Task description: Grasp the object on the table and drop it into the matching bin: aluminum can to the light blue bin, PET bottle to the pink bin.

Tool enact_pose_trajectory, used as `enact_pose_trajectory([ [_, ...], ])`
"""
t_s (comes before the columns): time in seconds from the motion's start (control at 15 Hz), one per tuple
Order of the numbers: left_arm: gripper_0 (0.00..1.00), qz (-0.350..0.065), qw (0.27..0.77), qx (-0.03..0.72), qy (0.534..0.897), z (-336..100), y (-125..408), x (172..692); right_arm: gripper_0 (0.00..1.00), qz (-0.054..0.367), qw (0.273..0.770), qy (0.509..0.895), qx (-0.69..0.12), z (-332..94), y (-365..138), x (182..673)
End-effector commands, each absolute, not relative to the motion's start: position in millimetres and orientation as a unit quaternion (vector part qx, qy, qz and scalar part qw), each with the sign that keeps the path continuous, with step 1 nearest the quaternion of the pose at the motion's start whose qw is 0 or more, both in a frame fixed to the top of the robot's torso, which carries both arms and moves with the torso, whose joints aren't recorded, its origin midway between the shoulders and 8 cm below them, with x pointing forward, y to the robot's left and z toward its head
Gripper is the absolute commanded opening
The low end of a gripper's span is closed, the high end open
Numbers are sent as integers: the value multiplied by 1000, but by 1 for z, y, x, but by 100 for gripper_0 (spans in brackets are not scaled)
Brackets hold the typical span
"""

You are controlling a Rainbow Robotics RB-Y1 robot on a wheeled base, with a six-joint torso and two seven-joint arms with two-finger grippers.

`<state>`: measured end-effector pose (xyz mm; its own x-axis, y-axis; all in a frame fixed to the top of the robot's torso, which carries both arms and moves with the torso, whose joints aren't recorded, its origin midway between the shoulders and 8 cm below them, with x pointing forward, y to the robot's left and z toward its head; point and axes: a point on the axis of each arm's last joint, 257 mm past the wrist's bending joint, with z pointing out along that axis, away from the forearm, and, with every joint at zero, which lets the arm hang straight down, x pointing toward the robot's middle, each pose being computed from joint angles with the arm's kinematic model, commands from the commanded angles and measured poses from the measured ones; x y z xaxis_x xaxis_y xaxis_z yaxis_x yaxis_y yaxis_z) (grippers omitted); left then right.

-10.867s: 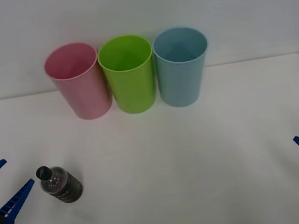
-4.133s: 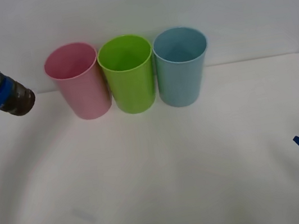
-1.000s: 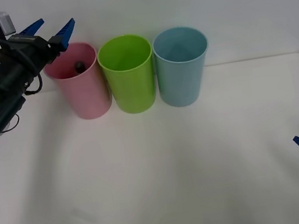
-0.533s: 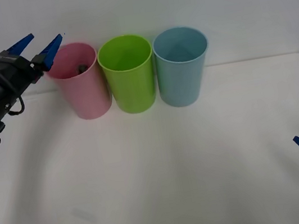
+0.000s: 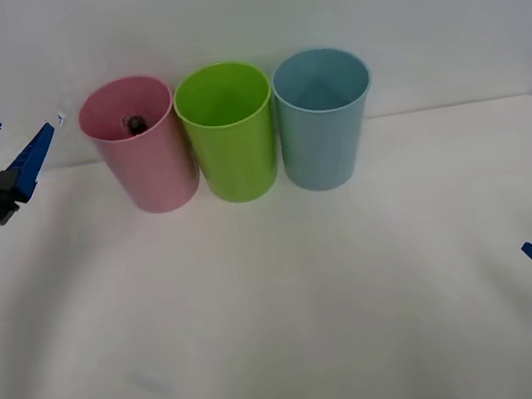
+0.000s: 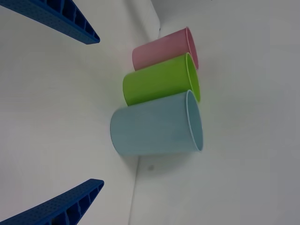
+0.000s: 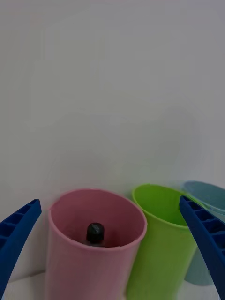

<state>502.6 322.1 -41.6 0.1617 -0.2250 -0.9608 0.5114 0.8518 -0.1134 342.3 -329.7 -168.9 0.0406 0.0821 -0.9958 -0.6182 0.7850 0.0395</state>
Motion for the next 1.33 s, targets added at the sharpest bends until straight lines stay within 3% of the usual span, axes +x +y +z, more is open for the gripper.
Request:
enact_pose_trajectory([
  [0.07, 100, -236, 743, 130, 613, -60, 344, 470, 100, 253, 691, 645, -208, -169, -330, 342],
  [0.8, 100, -188, 670, 200, 690, -133, 410, 342, 100, 253, 691, 645, -208, -169, -330, 342],
  [1.33, 100, -137, 641, 221, 722, -174, 435, 299, 100, 253, 691, 645, -208, -169, -330, 342],
])
